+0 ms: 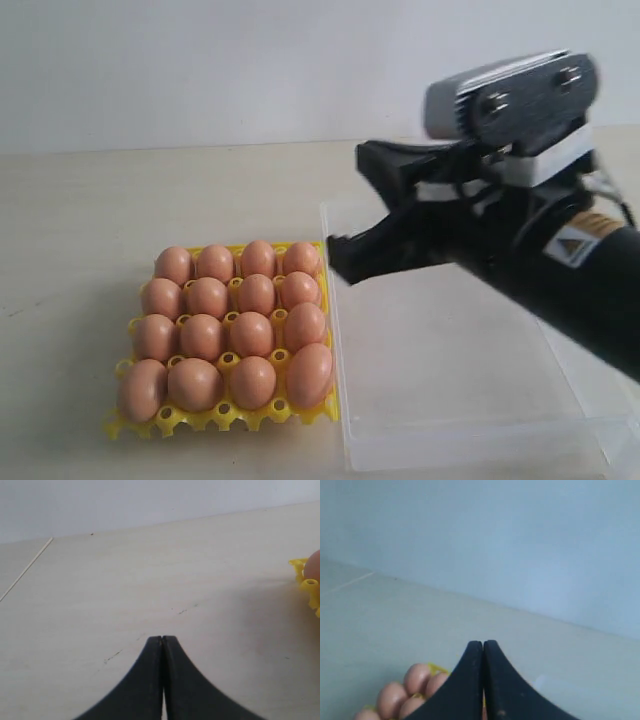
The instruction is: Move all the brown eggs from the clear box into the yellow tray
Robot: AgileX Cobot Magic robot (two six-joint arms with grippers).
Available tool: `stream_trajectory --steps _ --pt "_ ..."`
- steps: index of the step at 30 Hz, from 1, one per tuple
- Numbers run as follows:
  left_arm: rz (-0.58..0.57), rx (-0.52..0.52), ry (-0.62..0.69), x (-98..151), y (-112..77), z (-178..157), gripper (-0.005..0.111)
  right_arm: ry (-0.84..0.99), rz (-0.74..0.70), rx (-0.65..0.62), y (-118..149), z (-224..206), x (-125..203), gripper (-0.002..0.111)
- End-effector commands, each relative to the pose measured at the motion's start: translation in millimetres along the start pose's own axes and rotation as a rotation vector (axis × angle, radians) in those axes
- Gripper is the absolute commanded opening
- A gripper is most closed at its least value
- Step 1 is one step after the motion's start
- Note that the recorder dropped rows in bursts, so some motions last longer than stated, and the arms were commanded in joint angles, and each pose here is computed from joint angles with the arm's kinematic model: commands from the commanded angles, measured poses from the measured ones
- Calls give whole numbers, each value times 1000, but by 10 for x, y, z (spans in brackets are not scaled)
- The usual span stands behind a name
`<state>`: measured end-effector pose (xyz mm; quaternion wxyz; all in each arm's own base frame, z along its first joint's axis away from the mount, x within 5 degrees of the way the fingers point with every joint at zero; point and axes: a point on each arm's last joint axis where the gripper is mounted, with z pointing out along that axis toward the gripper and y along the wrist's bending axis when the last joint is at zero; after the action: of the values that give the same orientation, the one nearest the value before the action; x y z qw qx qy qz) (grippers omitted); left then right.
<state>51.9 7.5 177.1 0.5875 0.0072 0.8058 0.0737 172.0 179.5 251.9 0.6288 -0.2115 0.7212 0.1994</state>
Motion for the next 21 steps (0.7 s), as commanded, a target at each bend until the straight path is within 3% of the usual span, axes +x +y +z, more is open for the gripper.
stream_trajectory --steps 1,4,7,11,16,21 --pt "-3 4 -13 -21 -1 -4 0 -59 12 103 -377 -267 -214 0" --pt "-3 4 -13 -21 -1 -4 0 -14 -48 120 -593 -437 -289 0" --pt "-3 4 -13 -21 -1 -4 0 45 9 169 -793 -705 -343 0" --pt "-3 4 -13 -21 -1 -4 0 334 -118 192 -888 -958 -269 0" --pt "-3 4 -13 -21 -1 -4 0 525 10 138 -818 -1062 -108 0" --pt "-3 4 -13 -21 -1 -4 0 550 -207 217 -938 -1084 -56 0"
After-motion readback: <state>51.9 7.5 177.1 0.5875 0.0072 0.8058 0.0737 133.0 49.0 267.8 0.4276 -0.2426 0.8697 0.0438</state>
